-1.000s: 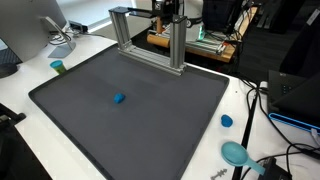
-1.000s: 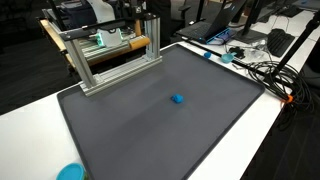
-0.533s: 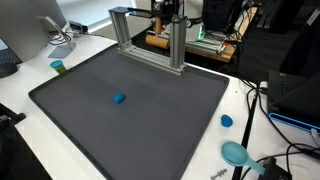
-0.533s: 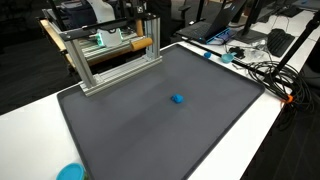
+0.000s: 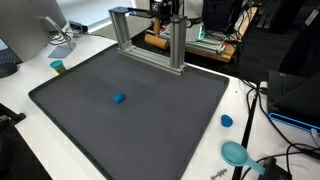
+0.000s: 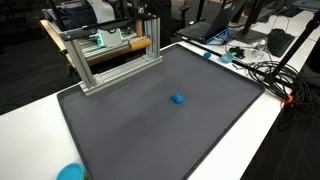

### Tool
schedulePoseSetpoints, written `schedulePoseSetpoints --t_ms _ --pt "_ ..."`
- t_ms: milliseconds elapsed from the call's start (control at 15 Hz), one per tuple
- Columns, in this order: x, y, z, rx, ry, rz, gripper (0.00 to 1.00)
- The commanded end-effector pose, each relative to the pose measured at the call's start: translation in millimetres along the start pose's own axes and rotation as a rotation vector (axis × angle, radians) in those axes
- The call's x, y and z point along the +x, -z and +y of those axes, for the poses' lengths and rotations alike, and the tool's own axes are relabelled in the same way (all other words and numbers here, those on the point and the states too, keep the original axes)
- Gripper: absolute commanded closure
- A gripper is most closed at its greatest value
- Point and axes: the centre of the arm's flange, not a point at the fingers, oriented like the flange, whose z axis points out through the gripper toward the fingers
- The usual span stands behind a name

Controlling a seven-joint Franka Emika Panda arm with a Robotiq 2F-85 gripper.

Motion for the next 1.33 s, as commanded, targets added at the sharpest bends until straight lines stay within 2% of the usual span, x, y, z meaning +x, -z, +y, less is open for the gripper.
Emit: schedulePoseSetpoints --t_ms 0,267,333,400,533,667,933,1000,1133,1200,1267 --pt "6.8 10.4 17.8 0.005 0.059 -0.087 0.69" --pt "3.2 2.6 11.8 0.014 0.108 -0.149 0.69" --pt "1.9 0.2 10.6 0.004 0.099 -0.153 0.19" --pt "1.2 -0.6 11.0 0.003 0.093 -0.153 0.19" --pt "-1.3 -2.0 16.3 0.012 0.078 -0.151 0.06" --pt "-5.3 -2.5 25.2 0.030 0.057 -0.151 0.08" --pt "-11.7 -1.2 29.9 0.060 0.032 -0.147 0.41" --pt "-13.5 -0.2 26.9 0.063 0.038 -0.137 0.41" --pt "-16.3 0.5 23.0 0.057 0.049 -0.095 0.13" --pt "-17.3 0.5 23.7 0.058 0.046 -0.097 0.09" --pt "-19.3 0.8 25.2 0.066 0.043 -0.094 0.27"
